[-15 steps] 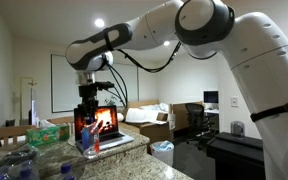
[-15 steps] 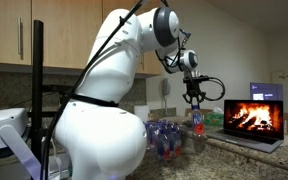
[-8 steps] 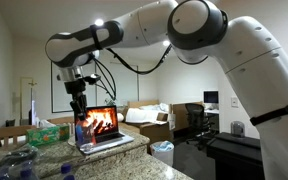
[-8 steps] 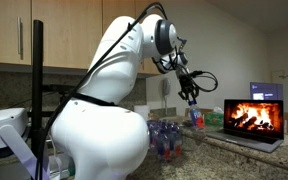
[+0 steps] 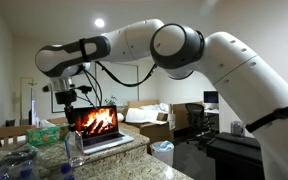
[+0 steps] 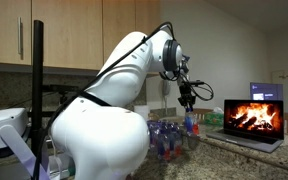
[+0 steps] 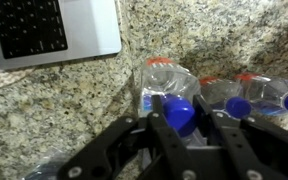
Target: Move the three bottles of water to the left
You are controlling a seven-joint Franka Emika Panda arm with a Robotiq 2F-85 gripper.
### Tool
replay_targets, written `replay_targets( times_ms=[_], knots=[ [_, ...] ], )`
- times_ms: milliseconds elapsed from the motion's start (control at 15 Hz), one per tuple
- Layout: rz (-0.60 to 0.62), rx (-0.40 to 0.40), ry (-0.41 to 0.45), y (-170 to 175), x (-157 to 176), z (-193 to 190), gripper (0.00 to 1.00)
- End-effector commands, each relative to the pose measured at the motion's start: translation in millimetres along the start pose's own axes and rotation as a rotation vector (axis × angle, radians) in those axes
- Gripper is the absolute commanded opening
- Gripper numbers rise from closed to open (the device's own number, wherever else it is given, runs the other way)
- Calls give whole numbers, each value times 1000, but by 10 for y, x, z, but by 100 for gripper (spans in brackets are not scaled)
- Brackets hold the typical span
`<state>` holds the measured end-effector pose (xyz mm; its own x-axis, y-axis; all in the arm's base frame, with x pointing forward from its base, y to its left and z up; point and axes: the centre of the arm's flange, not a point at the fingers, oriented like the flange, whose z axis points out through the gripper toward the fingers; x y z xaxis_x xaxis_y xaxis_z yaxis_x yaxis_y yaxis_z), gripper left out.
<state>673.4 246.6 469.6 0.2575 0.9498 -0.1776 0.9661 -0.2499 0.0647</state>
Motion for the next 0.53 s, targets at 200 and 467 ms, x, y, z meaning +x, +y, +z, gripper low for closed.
replay_targets(
  times_ms=[200, 467],
  knots=[
    [-219, 106, 1, -18, 204, 124, 16],
    [-294, 121, 42, -51, 333, 209, 16]
  ],
)
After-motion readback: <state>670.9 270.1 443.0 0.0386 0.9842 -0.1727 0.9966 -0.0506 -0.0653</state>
